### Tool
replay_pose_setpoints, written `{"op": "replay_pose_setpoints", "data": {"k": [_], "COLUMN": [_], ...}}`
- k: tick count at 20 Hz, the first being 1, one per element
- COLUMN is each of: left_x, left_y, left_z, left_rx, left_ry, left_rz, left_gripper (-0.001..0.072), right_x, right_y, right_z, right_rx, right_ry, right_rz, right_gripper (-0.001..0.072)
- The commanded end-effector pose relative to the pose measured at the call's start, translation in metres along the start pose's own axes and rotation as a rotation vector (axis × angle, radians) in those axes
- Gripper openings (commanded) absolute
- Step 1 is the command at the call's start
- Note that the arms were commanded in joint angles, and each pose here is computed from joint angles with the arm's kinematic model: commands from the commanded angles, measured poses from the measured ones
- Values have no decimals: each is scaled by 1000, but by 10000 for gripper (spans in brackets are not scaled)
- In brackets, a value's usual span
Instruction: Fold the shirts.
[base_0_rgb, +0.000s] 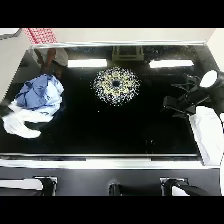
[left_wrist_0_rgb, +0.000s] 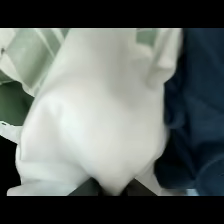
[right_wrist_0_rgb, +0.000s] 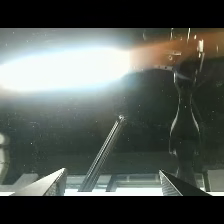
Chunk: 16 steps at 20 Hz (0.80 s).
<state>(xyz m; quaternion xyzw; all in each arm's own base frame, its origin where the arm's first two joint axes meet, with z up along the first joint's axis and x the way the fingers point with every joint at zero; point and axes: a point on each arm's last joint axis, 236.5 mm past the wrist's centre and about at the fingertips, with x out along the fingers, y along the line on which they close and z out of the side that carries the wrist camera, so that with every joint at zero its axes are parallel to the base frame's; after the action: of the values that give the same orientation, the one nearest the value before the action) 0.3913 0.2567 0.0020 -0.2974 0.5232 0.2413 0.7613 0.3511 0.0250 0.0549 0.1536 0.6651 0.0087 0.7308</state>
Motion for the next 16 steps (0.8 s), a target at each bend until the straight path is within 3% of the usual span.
{"op": "replay_pose_setpoints", "data": {"k": [1, 4, 7, 11, 16], "left_x": [-125, -245, -326, -371, -427], "left_y": [-35, -89, -166, -277, -381], "left_z": [59, 50, -10, -132, -256], "left_rx": [-34, 33, 179, 485, 676], "left_ry": [-366, -616, -704, -621, -542], "left_rz": [-95, -242, -438, -736, -1143], "left_gripper": [29, 29, 30, 29, 29], "right_x": [0, 0, 0, -6, -31], "right_y": [0, 0, -1, -2, -15], "right_z": [-2, -3, -7, -15, -18], "right_rx": [-1, -11, -30, -69, -102], "right_ry": [10, 13, 27, 47, -26], "right_rz": [-1, -2, -3, -10, -81], "right_gripper": [664, 664, 661, 662, 664]}}
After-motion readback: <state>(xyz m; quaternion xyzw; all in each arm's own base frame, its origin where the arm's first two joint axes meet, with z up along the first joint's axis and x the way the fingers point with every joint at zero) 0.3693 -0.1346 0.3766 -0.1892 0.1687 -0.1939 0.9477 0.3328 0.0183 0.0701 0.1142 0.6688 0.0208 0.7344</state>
